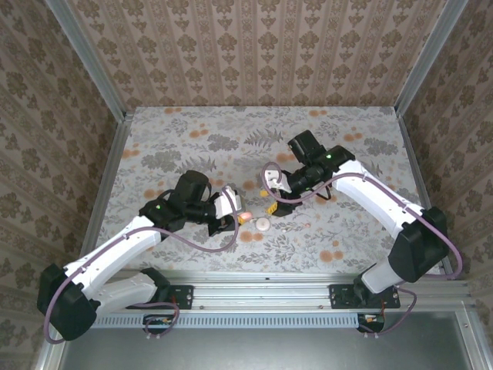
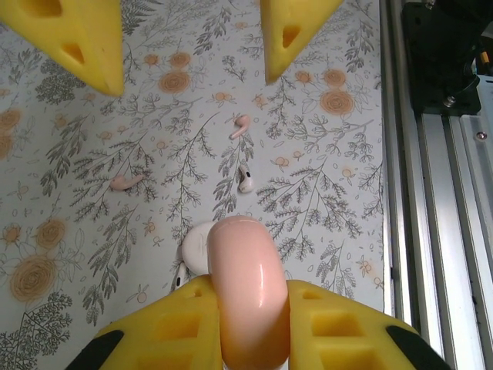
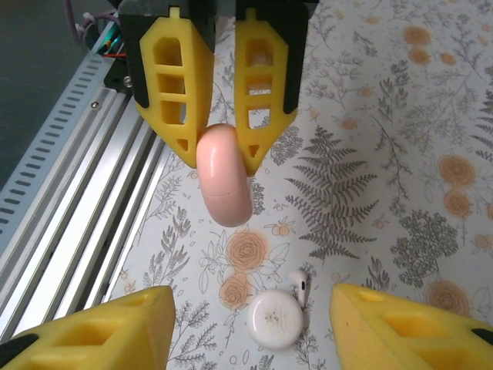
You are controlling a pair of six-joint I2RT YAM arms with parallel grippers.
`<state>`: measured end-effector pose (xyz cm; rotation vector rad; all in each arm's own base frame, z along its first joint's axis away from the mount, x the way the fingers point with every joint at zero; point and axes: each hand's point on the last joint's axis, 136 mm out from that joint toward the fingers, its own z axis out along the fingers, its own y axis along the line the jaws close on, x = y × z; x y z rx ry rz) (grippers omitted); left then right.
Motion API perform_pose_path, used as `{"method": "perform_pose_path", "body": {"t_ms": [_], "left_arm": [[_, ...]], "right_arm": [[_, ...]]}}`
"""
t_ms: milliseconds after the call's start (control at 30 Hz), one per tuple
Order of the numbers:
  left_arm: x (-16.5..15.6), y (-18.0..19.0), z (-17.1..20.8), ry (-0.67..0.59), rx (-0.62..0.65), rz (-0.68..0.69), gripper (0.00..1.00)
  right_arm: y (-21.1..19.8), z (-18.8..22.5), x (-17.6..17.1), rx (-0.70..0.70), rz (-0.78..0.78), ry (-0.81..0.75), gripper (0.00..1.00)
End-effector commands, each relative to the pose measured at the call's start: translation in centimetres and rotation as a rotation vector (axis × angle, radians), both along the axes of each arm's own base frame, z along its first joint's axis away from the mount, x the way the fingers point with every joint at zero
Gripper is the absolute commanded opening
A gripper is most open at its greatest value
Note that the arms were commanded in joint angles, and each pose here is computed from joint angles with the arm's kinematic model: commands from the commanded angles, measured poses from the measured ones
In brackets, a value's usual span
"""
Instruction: Insert the wireless bluetooth earbuds into the charging case
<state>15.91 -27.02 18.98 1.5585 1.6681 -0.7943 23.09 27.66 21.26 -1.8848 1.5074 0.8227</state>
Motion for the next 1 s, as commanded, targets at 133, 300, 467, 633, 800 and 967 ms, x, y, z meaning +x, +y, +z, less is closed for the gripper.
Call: {"method": "perform_pose_path", "body": {"t_ms": [133, 300, 467, 633, 800, 967], "left_arm": [[-0.6, -0.5, 1.1, -0.029, -0.049, -0.039, 0.19], [-0.7, -0.6, 1.3, -0.03, -0.063, -0.038, 0.19], [-0.7, -0.7, 2.0, -0.043, -0.095, -0.036, 0.19], [-0.7, -0.7, 2.2, -0.04, -0.107, -0.028, 0.19], [-0.9, -1.1, 2.4, -0.014, -0.134, -0.039, 0.19], [-0.8, -1.3, 2.3, -0.001, -0.133, -0.033, 0.22]], "right_arm": [[2.2, -0.6, -2.0, 0.012, 0.144, -0.008, 0.54], [3.5, -1.2, -2.4, 0.021, 0.183, -0.005, 0.54], [4.2, -1.7, -2.2, 0.032, 0.189, -0.011, 0.5], [4.9, -1.4, -1.7, 0.07, 0.184, -0.029, 0.42], [5.1, -1.2, -1.6, 0.089, 0.182, -0.044, 0.33], [4.9, -1.1, -1.8, 0.09, 0.184, -0.05, 0.17]]}}
